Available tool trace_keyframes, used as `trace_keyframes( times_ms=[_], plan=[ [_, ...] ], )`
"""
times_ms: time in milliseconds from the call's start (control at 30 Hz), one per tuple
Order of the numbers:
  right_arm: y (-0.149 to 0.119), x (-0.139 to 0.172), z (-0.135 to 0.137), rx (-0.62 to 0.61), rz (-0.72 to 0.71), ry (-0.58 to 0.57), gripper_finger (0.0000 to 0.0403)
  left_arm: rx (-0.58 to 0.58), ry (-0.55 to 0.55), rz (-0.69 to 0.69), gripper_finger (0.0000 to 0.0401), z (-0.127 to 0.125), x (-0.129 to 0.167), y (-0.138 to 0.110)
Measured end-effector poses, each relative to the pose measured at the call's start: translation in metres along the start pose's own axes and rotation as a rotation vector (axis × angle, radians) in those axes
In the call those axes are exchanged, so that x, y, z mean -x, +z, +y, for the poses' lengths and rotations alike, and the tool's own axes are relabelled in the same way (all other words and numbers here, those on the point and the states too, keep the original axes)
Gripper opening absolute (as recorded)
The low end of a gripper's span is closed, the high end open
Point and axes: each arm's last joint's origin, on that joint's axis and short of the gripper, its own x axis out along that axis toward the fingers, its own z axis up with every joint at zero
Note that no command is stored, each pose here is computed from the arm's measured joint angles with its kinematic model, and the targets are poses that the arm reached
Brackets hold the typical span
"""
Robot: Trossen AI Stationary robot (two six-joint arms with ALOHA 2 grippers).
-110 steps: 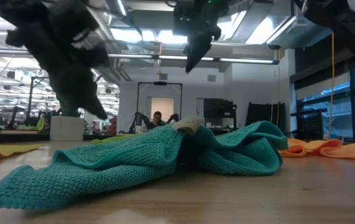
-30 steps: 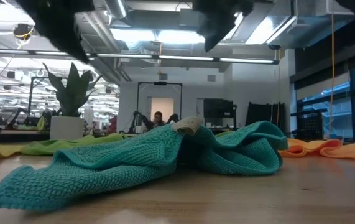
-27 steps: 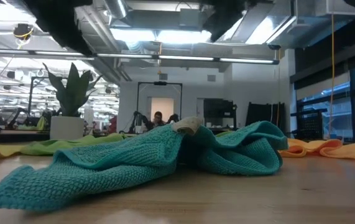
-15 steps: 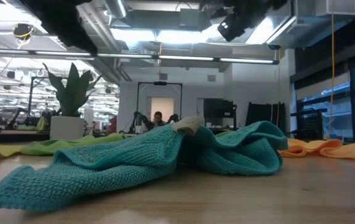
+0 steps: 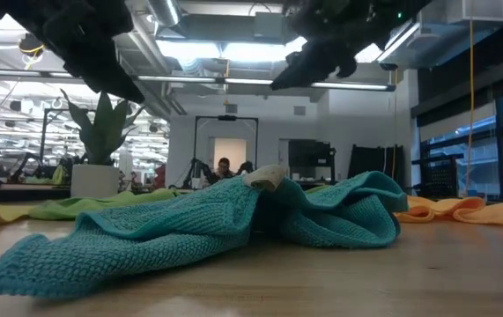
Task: Roll microfiber towels into tight, uniform cylinder then place into a basket
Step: Roll the green microfiber towel
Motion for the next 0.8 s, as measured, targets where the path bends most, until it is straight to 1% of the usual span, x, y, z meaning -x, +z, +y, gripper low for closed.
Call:
trace_keyframes(
  times_ms=[100,267,367,467,533,600,667,800],
  plan=[
    [-0.003,-0.018,0.007,0.011,-0.027,0.009,0.0117,0.005,-0.001,-0.001,0.0002,0.0,0.0,0.0],
    [-0.003,-0.043,0.016,0.03,-0.018,0.059,0.0117,0.005,0.0,0.003,0.0003,0.0,0.0,0.0],
    [0.001,-0.057,0.016,0.037,-0.013,0.033,0.0118,0.004,0.001,0.007,0.0004,0.0,0.0,-0.001],
    [0.0,-0.072,0.015,-0.007,0.045,-0.013,0.0118,0.004,0.0,0.007,0.0001,0.0,0.0,-0.001],
    [-0.002,-0.08,0.016,-0.006,0.066,-0.017,0.0118,0.005,0.0,0.01,0.0002,0.0,0.0,-0.001],
    [0.001,-0.087,0.013,-0.002,0.06,-0.018,0.0118,0.003,-0.008,0.041,0.0004,0.001,0.0,-0.004],
    [0.004,-0.094,0.01,-0.016,0.054,-0.02,0.0118,0.026,-0.01,0.087,0.0004,0.001,0.0,-0.008],
    [0.005,-0.117,0.01,-0.108,0.044,-0.02,0.0118,0.095,0.012,0.128,0.0001,0.003,0.001,-0.012]
  ],
)
